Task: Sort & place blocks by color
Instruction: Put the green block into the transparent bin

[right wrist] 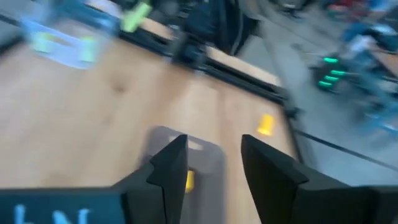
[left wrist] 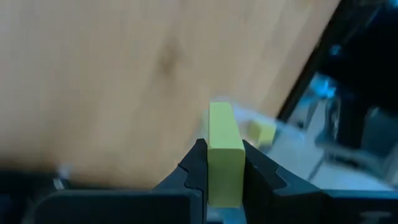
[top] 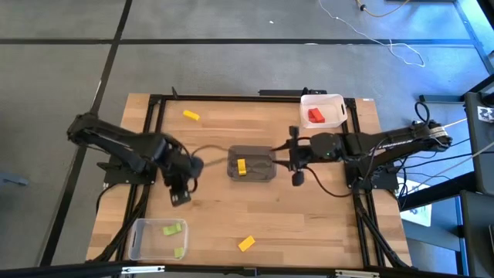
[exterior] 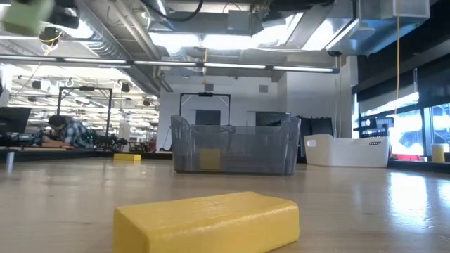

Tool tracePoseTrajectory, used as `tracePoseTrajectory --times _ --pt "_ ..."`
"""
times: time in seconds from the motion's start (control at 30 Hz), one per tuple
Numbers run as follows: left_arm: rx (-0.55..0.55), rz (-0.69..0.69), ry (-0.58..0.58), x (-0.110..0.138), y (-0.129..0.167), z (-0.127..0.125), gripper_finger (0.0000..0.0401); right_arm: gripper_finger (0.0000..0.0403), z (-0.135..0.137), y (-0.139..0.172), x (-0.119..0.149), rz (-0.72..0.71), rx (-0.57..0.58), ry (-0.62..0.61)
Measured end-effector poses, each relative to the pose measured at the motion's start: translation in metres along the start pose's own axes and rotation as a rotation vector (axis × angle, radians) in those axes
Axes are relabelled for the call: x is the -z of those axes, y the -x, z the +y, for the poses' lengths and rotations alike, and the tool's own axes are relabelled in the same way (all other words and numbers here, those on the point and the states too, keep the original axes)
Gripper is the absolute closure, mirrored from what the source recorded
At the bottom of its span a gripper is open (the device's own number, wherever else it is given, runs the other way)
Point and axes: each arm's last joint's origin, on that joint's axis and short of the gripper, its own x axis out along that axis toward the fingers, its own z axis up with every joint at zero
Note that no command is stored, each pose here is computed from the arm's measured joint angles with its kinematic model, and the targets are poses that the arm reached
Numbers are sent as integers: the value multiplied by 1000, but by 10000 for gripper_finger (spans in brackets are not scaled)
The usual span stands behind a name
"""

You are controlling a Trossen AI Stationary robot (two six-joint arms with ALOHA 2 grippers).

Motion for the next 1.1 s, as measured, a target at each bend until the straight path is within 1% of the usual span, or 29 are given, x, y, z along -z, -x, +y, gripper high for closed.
tracePoseTrajectory --times 0.13,0.23,0.33,0.47,0.6,0.7,0.8,1.0,1.1 --pt "-31 173 7 16 -25 -19 355 259 -2 -2 3 -27 -161 -49" --pt "-68 273 2 29 -46 -34 355 262 -5 -2 7 -17 -241 -90" --pt "-113 371 0 42 -70 -47 355 263 -5 -2 10 -8 -290 -97" --pt "-152 464 -17 54 -100 -60 355 263 -4 -2 11 0 -298 -94" --pt "-138 492 -50 56 -132 -72 355 263 -4 -2 11 9 -300 -95" --pt "-140 492 -66 57 -148 -76 355 263 -4 -2 11 9 -301 -94" --pt "-176 482 -73 58 -161 -76 354 263 -4 -2 11 9 -301 -95" --pt "-241 410 -114 60 -169 -76 298 263 -4 -2 12 11 -302 -96" --pt "-258 380 -117 59 -169 -75 288 263 -4 -2 12 12 -302 -96"
